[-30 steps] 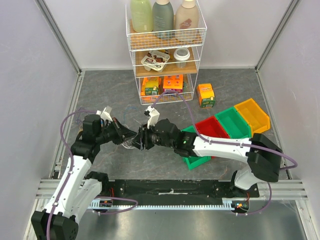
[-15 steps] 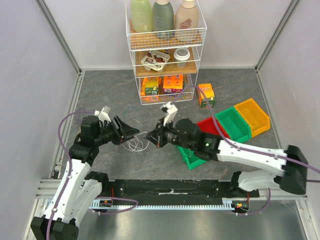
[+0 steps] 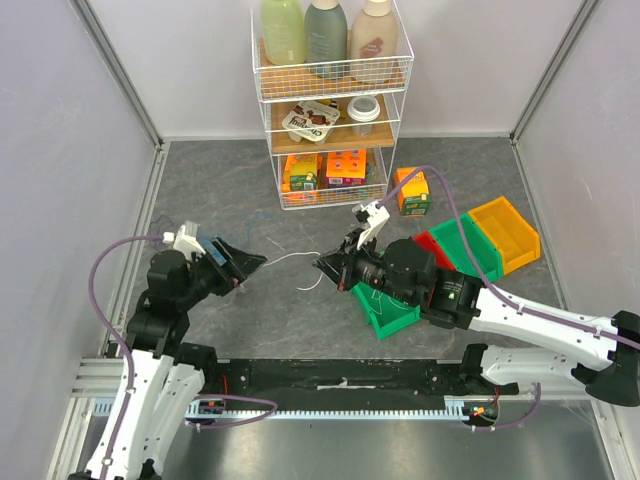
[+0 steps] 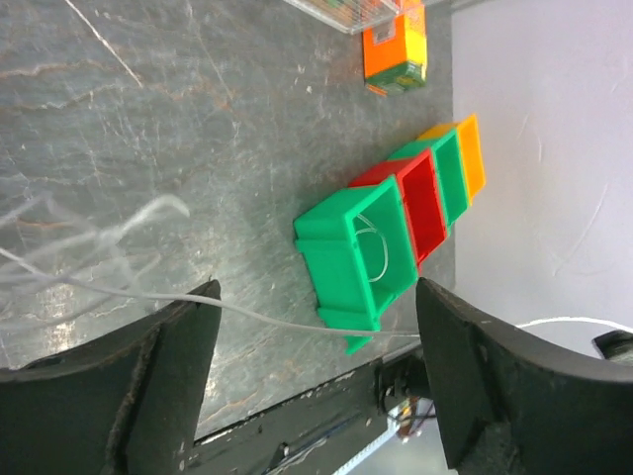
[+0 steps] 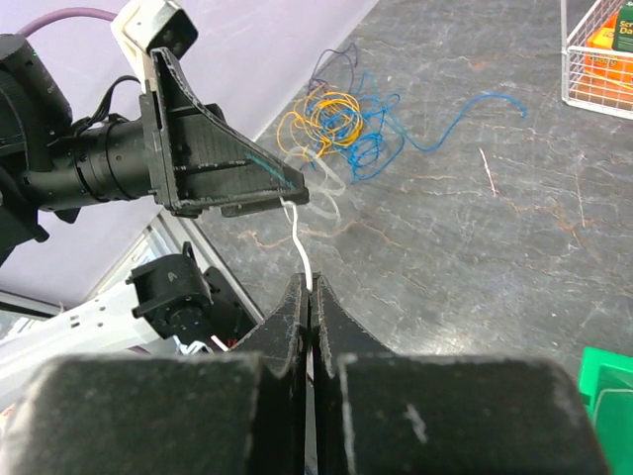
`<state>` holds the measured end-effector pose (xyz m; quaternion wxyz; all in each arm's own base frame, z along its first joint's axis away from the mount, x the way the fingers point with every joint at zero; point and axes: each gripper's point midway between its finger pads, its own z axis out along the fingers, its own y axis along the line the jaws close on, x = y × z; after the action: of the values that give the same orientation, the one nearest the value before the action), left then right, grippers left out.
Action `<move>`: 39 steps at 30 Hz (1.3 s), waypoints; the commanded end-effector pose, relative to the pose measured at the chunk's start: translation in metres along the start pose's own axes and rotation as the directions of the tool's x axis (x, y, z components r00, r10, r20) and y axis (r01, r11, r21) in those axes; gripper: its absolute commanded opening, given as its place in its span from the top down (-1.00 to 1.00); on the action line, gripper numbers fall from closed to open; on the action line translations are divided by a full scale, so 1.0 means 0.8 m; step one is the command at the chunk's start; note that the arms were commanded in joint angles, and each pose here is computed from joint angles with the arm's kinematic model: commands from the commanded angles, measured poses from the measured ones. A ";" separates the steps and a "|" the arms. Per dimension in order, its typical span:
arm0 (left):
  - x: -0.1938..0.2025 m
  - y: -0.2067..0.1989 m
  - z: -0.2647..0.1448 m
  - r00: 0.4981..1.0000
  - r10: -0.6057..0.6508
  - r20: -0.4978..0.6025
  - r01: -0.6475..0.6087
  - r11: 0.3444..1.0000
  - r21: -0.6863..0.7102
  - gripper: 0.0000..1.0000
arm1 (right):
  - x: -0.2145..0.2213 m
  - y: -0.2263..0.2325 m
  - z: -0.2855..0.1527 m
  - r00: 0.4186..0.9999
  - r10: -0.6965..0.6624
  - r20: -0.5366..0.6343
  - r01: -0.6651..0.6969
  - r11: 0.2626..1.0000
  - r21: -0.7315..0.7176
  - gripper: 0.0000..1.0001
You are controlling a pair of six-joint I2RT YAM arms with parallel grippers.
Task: Untangle the cables
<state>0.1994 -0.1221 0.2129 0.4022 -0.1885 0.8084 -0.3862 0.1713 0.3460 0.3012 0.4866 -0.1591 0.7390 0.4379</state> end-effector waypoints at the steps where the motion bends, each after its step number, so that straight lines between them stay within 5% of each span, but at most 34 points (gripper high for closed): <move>1: 0.022 -0.025 0.010 0.994 0.048 -0.102 -0.030 0.984 0.177 -0.87 | -0.005 -0.009 -0.004 0.999 -0.035 0.011 0.035 0.999 0.031 1.00; 6: 0.048 -0.006 0.024 0.968 0.015 -0.251 0.016 0.993 0.119 -0.91 | -0.003 -0.022 0.000 0.998 -0.052 0.018 0.051 0.995 0.081 1.00; 22: 0.091 0.008 0.028 0.900 -0.012 -0.436 0.082 0.986 0.143 -0.98 | -0.002 -0.076 0.029 0.996 -0.088 -0.014 0.089 0.963 0.254 1.00; 29: 0.108 0.001 0.041 0.850 -0.055 -0.524 0.169 0.970 0.173 -0.98 | 0.004 -0.049 0.069 0.996 -0.050 -0.068 0.056 0.994 0.091 1.00; 35: 0.093 -0.007 0.052 0.900 -0.112 -0.421 0.210 0.958 0.194 -0.88 | 0.022 -0.008 0.062 0.997 -0.004 -0.077 -0.005 0.992 -0.126 1.00; 39: 0.075 -0.014 0.051 0.943 -0.121 -0.308 0.201 0.950 0.240 -0.92 | 0.030 -0.047 0.034 0.998 -0.025 -0.065 0.025 1.000 0.008 1.00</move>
<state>0.1777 -0.1864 0.1434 0.1953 -0.1285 0.8219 -0.5194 0.2052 0.3725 0.2482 0.4456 -0.1950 0.7640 0.4240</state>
